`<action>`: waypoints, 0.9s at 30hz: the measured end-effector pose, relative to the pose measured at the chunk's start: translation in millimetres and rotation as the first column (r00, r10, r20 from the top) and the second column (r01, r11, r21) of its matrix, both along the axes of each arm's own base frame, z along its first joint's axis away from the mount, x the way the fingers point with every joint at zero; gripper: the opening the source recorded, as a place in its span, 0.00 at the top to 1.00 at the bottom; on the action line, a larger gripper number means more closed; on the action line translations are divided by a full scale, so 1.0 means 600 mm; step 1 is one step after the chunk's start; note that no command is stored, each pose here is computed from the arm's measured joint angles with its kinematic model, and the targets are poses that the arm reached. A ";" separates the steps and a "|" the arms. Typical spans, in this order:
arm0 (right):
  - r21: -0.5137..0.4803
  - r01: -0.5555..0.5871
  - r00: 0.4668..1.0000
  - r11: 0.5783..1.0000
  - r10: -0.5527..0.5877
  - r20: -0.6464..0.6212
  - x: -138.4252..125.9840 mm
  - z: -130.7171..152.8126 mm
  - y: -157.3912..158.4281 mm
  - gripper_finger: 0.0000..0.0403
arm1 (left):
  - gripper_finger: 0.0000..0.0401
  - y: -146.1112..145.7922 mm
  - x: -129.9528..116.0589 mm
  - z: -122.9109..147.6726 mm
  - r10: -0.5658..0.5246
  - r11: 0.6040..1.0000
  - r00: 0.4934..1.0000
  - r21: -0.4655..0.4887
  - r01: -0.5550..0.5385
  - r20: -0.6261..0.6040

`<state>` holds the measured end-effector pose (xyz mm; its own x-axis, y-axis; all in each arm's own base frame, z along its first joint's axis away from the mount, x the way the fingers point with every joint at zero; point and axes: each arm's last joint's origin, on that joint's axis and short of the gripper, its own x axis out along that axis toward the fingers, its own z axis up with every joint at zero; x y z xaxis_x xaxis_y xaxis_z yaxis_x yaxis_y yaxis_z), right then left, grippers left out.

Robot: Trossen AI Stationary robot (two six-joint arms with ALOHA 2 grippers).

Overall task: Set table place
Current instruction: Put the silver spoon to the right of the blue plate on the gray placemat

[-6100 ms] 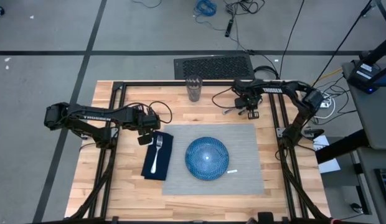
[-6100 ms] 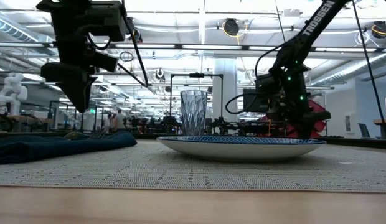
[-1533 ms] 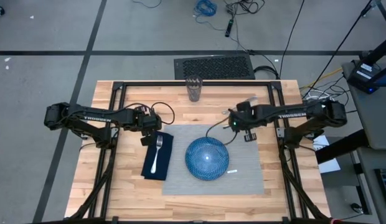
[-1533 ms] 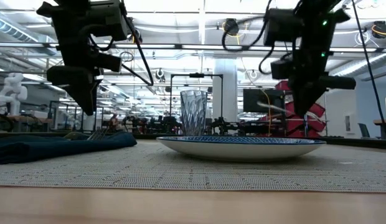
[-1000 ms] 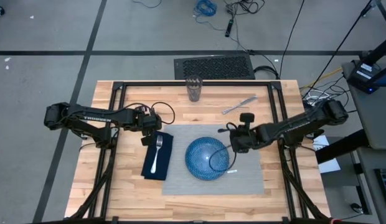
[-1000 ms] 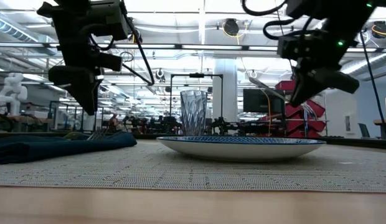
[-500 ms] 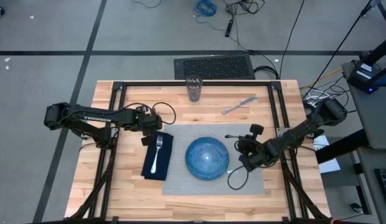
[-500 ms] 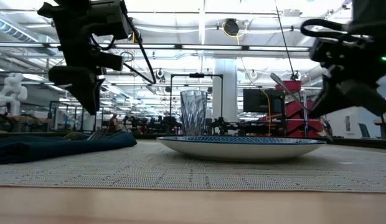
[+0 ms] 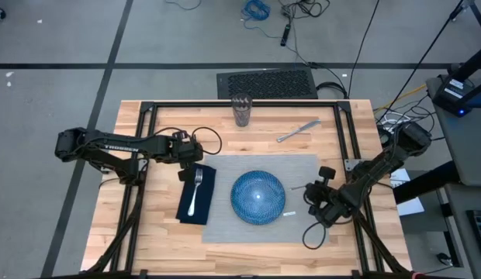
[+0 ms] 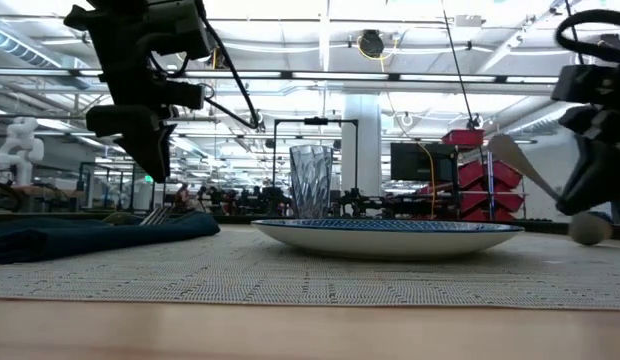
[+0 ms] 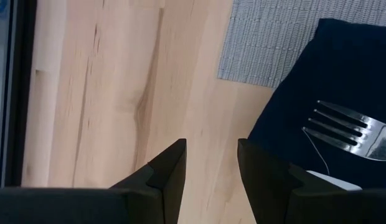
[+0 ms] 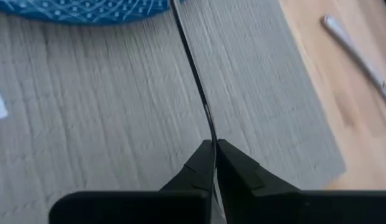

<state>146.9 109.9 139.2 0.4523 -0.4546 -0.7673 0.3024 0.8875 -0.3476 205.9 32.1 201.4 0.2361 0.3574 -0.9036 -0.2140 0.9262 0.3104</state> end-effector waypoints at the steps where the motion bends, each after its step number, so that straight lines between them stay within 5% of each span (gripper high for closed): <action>1: 0.009 0.008 1.000 1.000 -0.008 -0.002 -0.004 0.000 0.002 0.99 | 0.68 0.000 0.000 0.000 0.000 1.000 1.000 0.000 0.000 0.000; 15: 0.237 0.029 0.990 0.971 0.004 -0.139 -0.034 -0.007 0.035 0.99 | 0.68 0.001 0.008 0.003 -0.046 0.999 0.998 0.020 0.045 0.035; 27: 0.385 -0.007 0.983 0.923 0.077 -0.166 -0.039 -0.008 0.059 0.75 | 0.68 0.001 0.009 0.003 -0.050 0.999 0.998 0.022 0.050 0.038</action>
<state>123.8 145.6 134.7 0.3073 -0.0956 -0.9468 0.2276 0.9735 -0.0244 211.1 32.9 203.2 0.2885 0.3635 -0.8858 -0.1797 0.9293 0.3228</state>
